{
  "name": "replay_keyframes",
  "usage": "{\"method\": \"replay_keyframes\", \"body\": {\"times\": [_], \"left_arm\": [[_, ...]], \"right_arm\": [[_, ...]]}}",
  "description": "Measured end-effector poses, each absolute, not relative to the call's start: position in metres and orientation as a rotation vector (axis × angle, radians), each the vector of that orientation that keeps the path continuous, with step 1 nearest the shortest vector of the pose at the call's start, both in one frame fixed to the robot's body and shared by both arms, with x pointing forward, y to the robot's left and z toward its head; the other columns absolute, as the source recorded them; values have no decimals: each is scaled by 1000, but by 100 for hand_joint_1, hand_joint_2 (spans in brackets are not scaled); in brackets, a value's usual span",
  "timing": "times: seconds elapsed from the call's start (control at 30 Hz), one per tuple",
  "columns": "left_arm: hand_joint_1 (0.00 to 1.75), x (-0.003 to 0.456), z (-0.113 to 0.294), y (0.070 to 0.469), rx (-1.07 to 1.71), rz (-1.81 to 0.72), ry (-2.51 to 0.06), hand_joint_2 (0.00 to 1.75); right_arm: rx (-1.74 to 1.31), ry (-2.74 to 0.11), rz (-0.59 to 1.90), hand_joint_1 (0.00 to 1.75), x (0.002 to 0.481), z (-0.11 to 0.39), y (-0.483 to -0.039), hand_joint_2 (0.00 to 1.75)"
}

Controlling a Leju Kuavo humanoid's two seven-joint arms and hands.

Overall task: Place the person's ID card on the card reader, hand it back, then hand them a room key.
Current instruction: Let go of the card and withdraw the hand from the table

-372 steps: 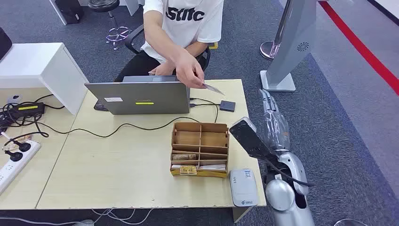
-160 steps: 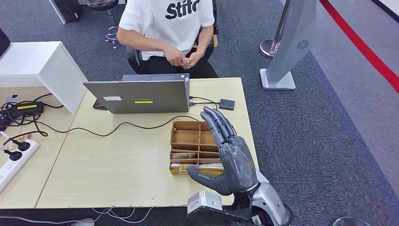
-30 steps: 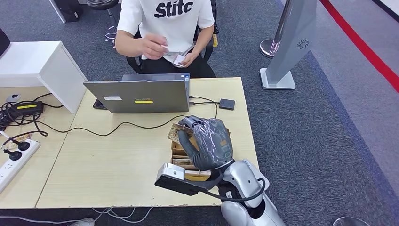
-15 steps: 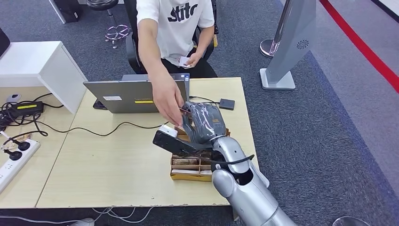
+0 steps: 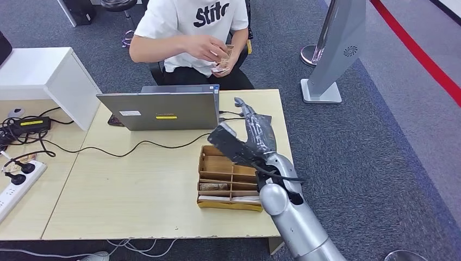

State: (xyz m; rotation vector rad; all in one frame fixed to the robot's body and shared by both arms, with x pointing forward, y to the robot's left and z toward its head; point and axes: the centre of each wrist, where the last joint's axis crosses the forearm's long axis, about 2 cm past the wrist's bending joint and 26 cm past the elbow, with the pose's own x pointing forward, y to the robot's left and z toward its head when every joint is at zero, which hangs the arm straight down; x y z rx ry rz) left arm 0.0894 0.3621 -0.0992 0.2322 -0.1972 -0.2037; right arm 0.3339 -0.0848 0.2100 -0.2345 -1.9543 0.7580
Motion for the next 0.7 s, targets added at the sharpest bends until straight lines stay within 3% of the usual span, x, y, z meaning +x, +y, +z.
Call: {"method": "replay_keyframes", "body": {"times": [0.2,0.37,0.53,0.7], "left_arm": [[0,79,-101,366,235,-190,-192,175],[0,66,-102,372,237,-135,-181,175],[0,56,-103,375,238,-74,-169,175],[0,50,-104,375,240,-29,-167,175]], "right_arm": [[-206,-1946,320,0,336,208,-150,175],[-266,-1895,-163,0,320,166,-248,175],[-533,-1743,-390,0,257,78,-358,175],[-784,-1443,-383,0,166,-4,-422,175]]}}
